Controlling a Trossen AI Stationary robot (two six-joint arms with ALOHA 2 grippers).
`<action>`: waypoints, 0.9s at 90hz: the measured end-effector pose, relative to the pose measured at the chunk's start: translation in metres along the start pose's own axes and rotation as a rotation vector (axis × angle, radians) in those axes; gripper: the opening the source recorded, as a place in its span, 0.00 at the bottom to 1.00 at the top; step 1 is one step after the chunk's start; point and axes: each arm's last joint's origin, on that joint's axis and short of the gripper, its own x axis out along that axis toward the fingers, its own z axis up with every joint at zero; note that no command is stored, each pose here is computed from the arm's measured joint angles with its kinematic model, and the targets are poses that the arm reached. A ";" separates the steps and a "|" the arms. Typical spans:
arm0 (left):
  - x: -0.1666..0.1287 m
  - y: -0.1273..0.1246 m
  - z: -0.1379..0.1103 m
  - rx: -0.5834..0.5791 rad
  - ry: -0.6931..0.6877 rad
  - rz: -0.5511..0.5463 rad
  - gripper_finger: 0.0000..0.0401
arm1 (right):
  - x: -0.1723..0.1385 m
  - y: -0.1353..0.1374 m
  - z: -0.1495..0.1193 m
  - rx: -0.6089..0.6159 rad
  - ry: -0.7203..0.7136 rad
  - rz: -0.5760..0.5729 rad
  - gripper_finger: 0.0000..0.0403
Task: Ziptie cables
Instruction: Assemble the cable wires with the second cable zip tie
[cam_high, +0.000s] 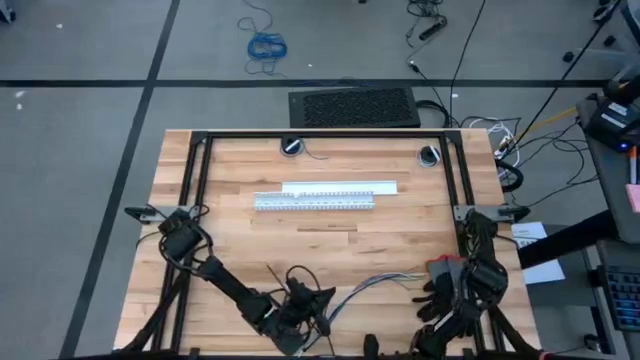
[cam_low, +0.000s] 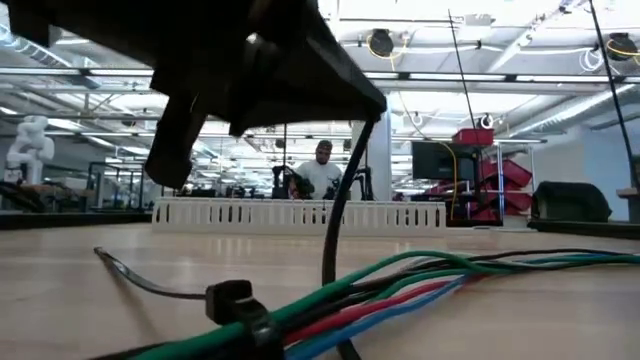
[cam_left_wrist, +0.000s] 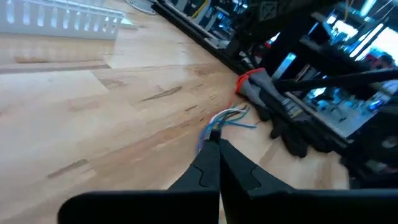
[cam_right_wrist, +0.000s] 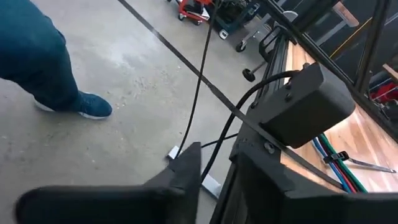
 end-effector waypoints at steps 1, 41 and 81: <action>0.000 0.000 0.000 -0.004 -0.001 -0.002 0.00 | 0.000 0.000 0.000 0.001 -0.001 0.000 0.33; -0.003 -0.005 -0.001 -0.065 0.055 -0.061 0.00 | 0.002 -0.003 0.003 0.030 -0.025 0.011 0.38; -0.005 -0.006 -0.003 -0.065 0.084 -0.081 0.00 | 0.016 -0.018 0.004 0.058 -0.058 0.031 0.38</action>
